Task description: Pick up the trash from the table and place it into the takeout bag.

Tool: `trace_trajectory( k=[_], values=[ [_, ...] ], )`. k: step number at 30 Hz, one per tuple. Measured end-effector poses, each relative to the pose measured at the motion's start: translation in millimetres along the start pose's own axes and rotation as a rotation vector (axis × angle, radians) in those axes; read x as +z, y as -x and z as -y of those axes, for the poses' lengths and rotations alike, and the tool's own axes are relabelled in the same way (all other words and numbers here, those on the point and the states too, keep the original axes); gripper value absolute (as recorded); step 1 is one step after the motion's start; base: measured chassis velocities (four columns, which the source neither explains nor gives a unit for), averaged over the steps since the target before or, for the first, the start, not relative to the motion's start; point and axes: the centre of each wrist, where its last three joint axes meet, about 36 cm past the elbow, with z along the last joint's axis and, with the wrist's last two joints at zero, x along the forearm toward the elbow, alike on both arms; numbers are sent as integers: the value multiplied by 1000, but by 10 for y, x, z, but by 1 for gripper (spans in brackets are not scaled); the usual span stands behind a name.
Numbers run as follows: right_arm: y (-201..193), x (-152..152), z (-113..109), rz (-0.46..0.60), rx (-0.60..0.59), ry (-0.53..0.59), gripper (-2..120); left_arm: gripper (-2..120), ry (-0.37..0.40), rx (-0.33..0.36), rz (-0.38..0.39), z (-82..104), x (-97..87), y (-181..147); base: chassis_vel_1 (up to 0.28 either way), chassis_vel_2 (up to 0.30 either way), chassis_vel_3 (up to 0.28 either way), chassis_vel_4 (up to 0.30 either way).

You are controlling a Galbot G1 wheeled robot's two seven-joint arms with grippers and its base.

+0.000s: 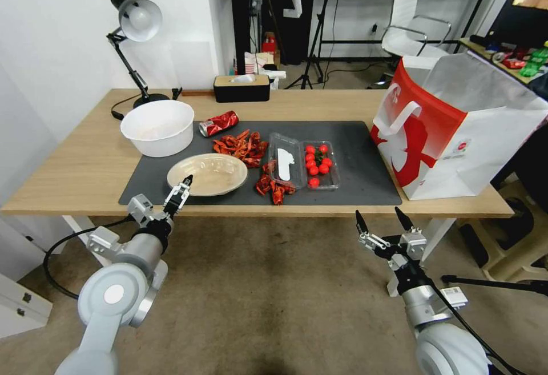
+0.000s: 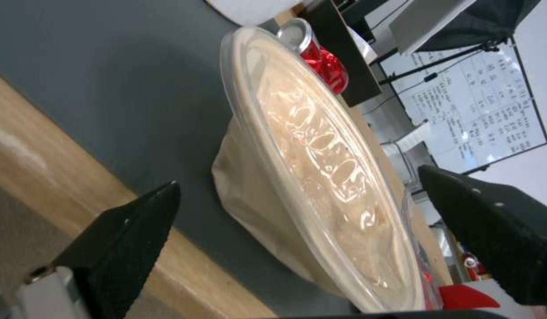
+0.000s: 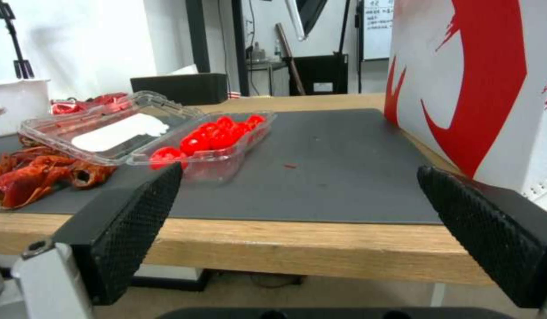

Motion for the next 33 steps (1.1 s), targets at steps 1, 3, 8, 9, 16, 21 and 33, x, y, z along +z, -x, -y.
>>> trace_trajectory(
  k=[1,3,8,9,16,21,33],
  values=[
    [0,0,0,0,0,0,100,99,0,0,0,0,0,0,0,0,0,0],
    [1,9,-2,-4,3,0,100,91,-5,-3,-4,4,-6,54,0,0,0,0],
    [0,27,3,-10,8,-1,100,73,1,-8,-18,-4,-31,121,0,0,0,0],
    [0,27,3,-10,8,-1,100,73,1,-8,-18,-4,-31,121,0,0,0,0],
    [17,54,29,-14,16,-7,100,47,10,-7,-20,-5,-56,168,0,0,0,0],
    [26,77,16,-18,17,-3,100,26,15,-11,-20,-21,-66,175,0,0,0,0],
    [23,74,19,-21,15,-6,100,0,55,40,12,49,-101,178,0,0,0,0]
  ],
)
